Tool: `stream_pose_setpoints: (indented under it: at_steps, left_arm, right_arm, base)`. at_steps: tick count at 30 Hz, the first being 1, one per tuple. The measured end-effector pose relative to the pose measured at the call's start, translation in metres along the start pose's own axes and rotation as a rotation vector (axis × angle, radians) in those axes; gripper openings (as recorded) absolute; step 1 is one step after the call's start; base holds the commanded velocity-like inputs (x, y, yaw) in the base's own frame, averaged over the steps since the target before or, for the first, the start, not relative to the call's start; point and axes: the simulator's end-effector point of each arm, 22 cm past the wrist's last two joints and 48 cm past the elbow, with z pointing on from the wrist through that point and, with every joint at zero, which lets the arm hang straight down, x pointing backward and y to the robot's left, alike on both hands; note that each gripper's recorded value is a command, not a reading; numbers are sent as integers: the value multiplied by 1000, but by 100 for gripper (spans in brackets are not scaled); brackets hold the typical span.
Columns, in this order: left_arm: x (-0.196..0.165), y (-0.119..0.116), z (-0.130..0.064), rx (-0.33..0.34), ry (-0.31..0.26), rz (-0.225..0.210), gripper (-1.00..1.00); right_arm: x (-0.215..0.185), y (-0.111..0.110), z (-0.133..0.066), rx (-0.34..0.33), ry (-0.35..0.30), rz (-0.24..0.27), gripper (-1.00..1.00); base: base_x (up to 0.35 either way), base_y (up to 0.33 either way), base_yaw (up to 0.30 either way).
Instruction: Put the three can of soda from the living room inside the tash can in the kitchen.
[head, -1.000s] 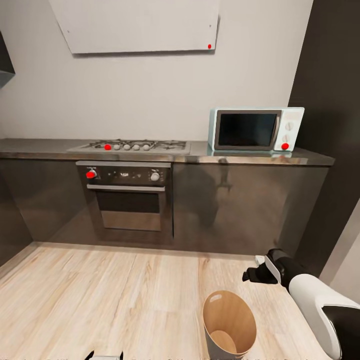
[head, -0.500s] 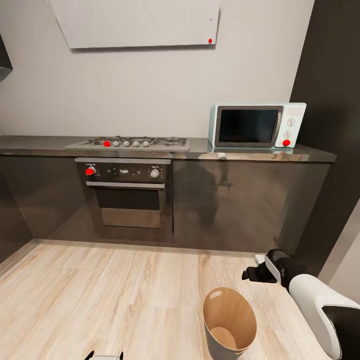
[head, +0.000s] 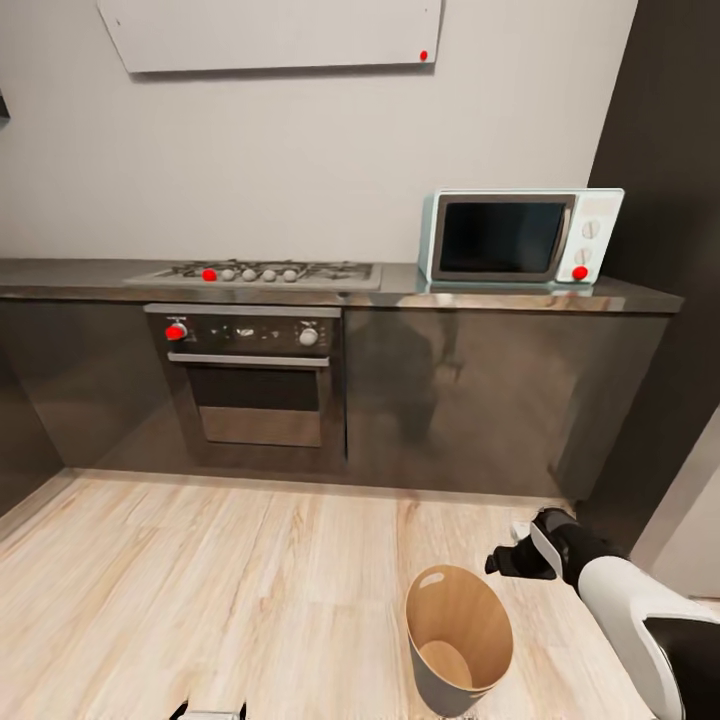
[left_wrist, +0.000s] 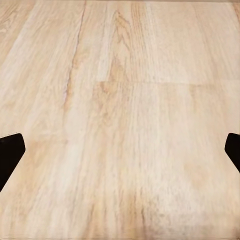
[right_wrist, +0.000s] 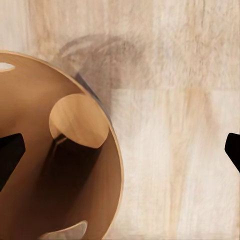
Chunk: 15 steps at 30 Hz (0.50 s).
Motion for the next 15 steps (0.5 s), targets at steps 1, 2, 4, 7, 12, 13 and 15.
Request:
stream_pose_setpoints:
  at_steps: [1, 2, 4, 7, 12, 13, 15]
  left_arm:
    - [2, 0, 0, 0, 4, 0, 100]
    - [3, 0, 0, 0, 8, 0, 100]
    - [7, 0, 0, 0, 16, 0, 100]
    - [12, 0, 1, 1, 28, 0, 100]
    - [17, 0, 1, 1, 40, -1, 100]
    - [17, 0, 1, 1, 40, -1, 100]
    - [17, 0, 1, 1, 40, -1, 100]
  right_arm:
    - [3, 0, 3, 1, 5, 0, 100]
    - [5, -1, 6, 1, 9, 0, 100]
    - [11, 0, 14, 1, 11, -4, 100]
    - [16, 4, 22, -4, 20, -7, 100]
    - [23, 7, 30, -7, 32, -11, 100]
    - [23, 8, 30, -7, 32, -11, 100]
    - [23, 8, 31, -8, 33, -12, 100]
  base:
    - [0, 0, 0]
    - [0, 0, 0]
    - [0, 0, 0]
    - [0, 0, 0]
    - [0, 0, 0]
    - [0, 0, 0]
    - [0, 0, 0]
